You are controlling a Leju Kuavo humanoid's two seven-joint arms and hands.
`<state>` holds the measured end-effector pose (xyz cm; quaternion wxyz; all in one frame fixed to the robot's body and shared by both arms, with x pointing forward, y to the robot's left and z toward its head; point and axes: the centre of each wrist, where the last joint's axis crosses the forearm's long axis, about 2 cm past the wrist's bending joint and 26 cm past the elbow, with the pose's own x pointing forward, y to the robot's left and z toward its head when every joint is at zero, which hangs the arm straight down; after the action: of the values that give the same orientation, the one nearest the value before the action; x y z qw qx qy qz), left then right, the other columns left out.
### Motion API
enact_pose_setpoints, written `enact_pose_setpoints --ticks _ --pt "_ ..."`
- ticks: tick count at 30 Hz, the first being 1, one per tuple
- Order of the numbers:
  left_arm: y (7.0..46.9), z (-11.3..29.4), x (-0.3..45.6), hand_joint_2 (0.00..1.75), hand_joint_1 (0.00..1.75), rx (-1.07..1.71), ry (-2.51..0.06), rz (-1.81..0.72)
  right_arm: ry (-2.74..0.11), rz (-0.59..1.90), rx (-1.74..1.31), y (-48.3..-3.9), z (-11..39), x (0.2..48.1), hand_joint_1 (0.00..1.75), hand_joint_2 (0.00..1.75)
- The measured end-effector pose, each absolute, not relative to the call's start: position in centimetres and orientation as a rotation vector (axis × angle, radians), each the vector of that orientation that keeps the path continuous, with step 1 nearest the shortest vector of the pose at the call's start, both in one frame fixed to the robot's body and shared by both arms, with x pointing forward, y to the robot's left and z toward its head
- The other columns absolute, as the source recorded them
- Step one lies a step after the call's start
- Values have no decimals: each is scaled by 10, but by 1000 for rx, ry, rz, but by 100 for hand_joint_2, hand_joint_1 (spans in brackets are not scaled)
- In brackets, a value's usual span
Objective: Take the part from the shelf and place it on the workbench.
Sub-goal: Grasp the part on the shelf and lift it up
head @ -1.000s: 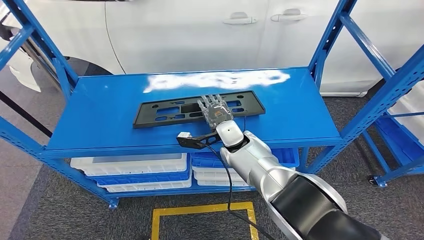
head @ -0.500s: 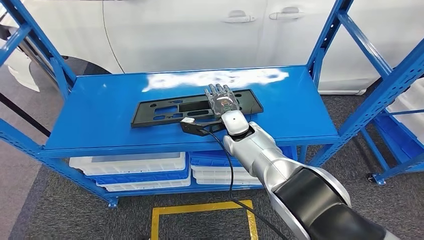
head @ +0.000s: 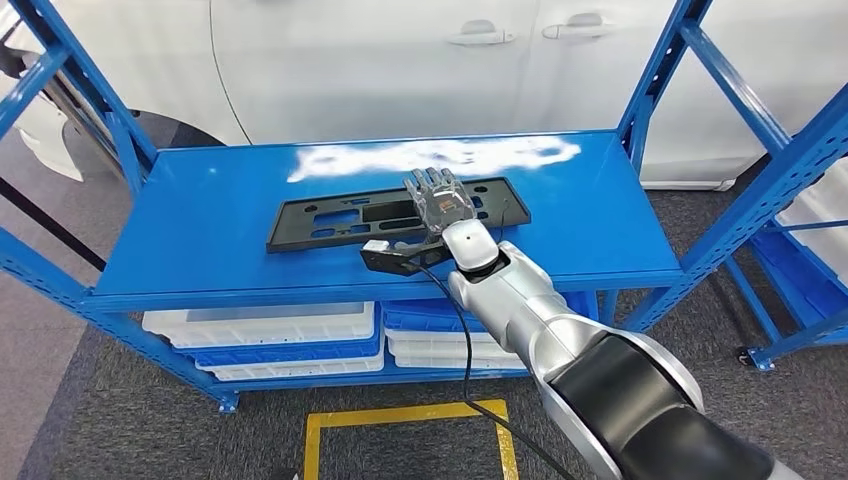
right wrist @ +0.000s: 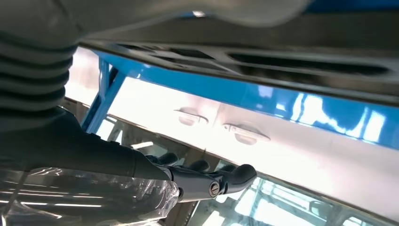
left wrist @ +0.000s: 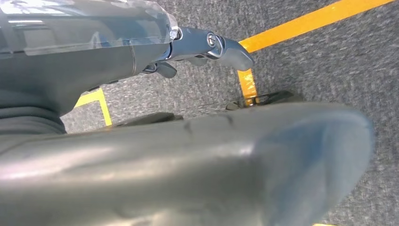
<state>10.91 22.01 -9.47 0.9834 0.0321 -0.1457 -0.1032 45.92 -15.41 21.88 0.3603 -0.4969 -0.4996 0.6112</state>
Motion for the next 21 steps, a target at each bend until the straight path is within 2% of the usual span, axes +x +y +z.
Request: enact_pose_setpoints --ticks 21 --pt "221 -95 110 0 0 60 -292 -206 -1209 1679 -1243 -154 213 457 0 0"
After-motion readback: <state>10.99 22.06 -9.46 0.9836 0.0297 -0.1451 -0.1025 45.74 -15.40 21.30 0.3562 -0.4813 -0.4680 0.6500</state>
